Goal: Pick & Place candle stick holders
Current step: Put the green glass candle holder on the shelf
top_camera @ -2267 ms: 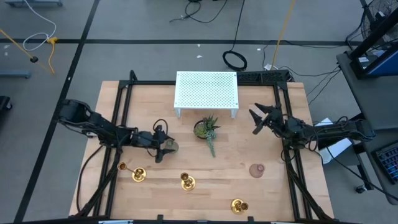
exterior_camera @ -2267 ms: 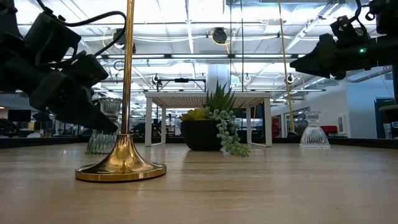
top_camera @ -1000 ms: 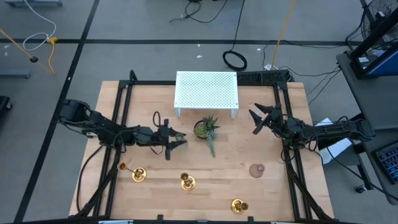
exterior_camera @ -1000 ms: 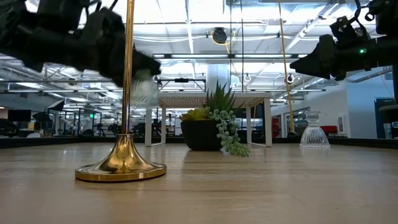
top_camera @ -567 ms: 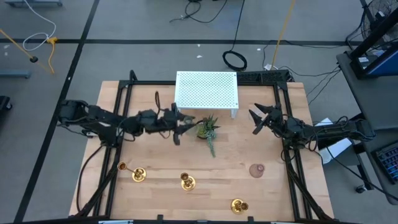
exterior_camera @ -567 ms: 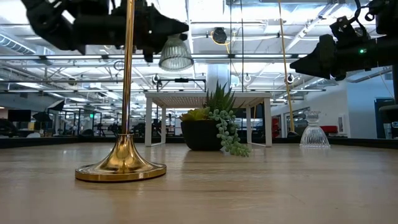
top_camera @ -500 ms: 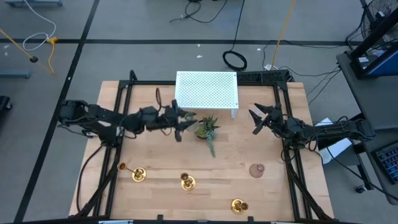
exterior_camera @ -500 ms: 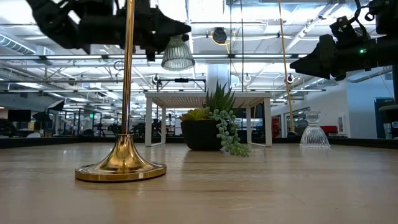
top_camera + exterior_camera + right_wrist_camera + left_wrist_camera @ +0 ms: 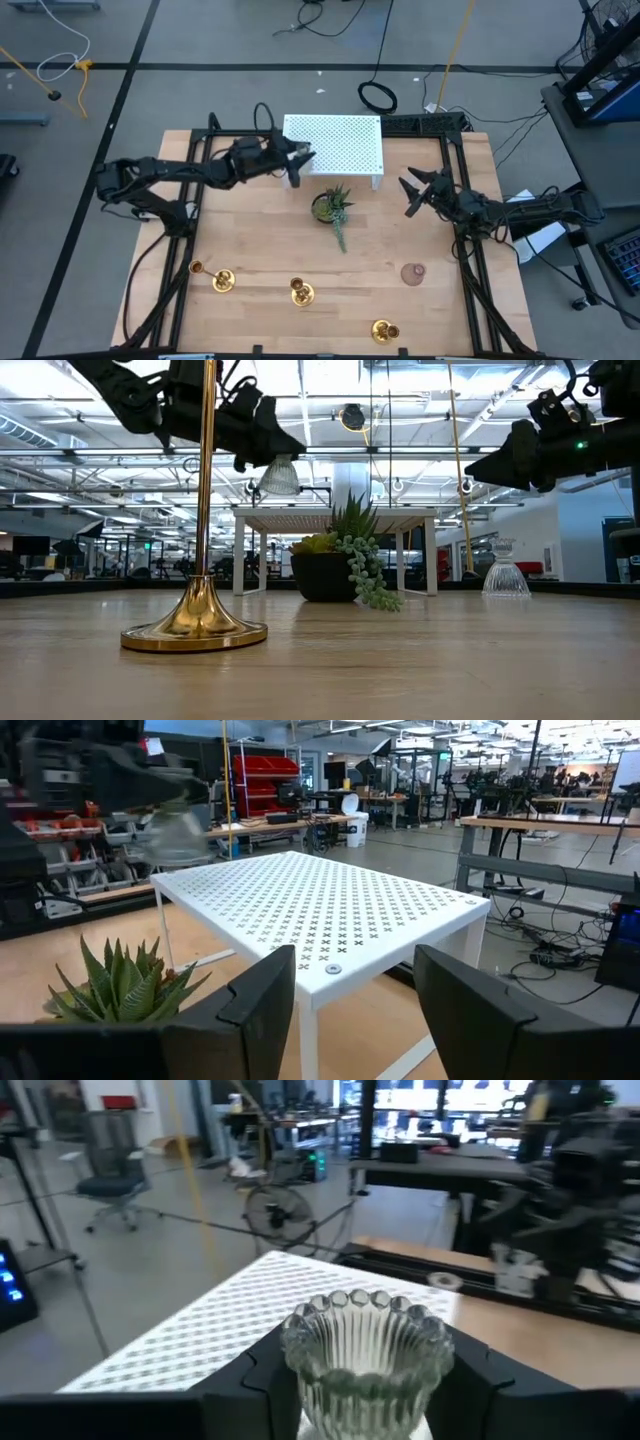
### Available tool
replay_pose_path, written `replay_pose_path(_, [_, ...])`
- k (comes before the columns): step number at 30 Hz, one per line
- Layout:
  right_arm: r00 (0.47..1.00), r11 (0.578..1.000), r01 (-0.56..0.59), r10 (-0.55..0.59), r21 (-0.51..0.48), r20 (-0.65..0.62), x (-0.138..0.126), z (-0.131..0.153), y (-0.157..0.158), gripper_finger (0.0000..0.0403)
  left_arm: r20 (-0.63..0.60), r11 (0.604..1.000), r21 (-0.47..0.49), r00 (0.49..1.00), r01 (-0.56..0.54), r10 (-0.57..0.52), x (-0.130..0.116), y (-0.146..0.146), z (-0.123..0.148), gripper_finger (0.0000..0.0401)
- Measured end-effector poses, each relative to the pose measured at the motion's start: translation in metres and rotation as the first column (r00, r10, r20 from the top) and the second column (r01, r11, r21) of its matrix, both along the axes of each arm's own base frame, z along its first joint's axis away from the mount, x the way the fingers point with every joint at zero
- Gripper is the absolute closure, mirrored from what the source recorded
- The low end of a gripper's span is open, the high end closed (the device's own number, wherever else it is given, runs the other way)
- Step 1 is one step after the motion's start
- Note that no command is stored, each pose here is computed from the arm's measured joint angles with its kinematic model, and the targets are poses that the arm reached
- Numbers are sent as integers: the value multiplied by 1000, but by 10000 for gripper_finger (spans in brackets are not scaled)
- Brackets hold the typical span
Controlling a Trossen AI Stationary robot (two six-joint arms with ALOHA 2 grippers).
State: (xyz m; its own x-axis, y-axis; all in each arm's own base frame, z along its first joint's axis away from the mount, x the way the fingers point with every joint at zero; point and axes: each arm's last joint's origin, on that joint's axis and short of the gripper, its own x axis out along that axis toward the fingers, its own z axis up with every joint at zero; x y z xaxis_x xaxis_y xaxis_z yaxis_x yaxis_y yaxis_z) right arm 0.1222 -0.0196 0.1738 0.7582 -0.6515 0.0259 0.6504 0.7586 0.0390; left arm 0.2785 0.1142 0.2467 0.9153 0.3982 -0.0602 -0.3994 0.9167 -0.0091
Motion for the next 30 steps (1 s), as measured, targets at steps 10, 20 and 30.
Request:
replay_pose_path(10, [1000, 1000, 0, 0, 4, -7, 1, -1, 0, 206, -48, 995, -21, 994, -100, 99, -12, 28, -7, 259])
replay_pose_path(20, [1000, 1000, 1, -1, 3, -7, 1, -1, 0, 206, -71, 989, -16, 987, -146, 145, -17, 50, -17, 231])
replay_pose_path(30, [1000, 1000, 1, -1, 15, 1, 1, -1, 0, 206, -57, 985, -11, 984, -171, 170, -19, 72, -32, 229])
